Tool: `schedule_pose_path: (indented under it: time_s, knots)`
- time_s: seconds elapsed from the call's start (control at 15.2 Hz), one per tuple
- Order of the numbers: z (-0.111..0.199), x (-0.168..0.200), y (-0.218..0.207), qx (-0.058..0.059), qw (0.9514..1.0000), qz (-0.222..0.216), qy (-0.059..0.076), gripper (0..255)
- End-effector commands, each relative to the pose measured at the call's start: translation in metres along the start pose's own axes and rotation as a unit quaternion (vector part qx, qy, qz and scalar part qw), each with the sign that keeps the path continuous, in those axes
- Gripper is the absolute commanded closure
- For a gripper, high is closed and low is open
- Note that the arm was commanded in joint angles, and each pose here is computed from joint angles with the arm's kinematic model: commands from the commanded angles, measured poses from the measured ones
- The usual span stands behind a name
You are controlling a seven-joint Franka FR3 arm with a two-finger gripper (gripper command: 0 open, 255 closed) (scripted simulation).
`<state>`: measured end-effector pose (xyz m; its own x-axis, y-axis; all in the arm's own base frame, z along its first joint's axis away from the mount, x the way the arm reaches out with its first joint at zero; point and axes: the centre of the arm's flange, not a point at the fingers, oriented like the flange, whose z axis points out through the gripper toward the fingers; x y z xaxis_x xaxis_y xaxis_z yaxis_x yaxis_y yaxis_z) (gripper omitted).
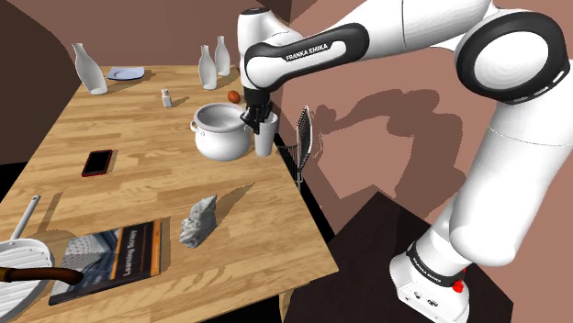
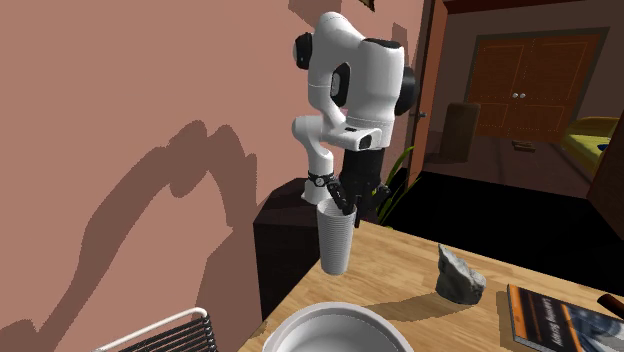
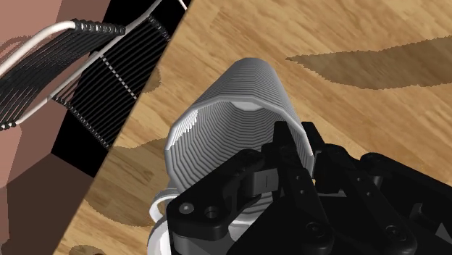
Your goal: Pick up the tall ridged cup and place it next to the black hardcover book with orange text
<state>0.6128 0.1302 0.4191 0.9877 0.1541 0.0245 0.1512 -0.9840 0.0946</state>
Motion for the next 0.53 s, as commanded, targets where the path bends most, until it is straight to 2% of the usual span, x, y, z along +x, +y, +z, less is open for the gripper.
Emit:
schedule_pose_path:
  time_s: [0.0, 0.46]
  knots:
    - [-0.01, 0.0, 0.001, 0.0, 1.0, 0.0, 0.0, 255]
    - [-0.047, 0.001, 0.005, 0.0, 1.0, 0.0, 0.0, 255]
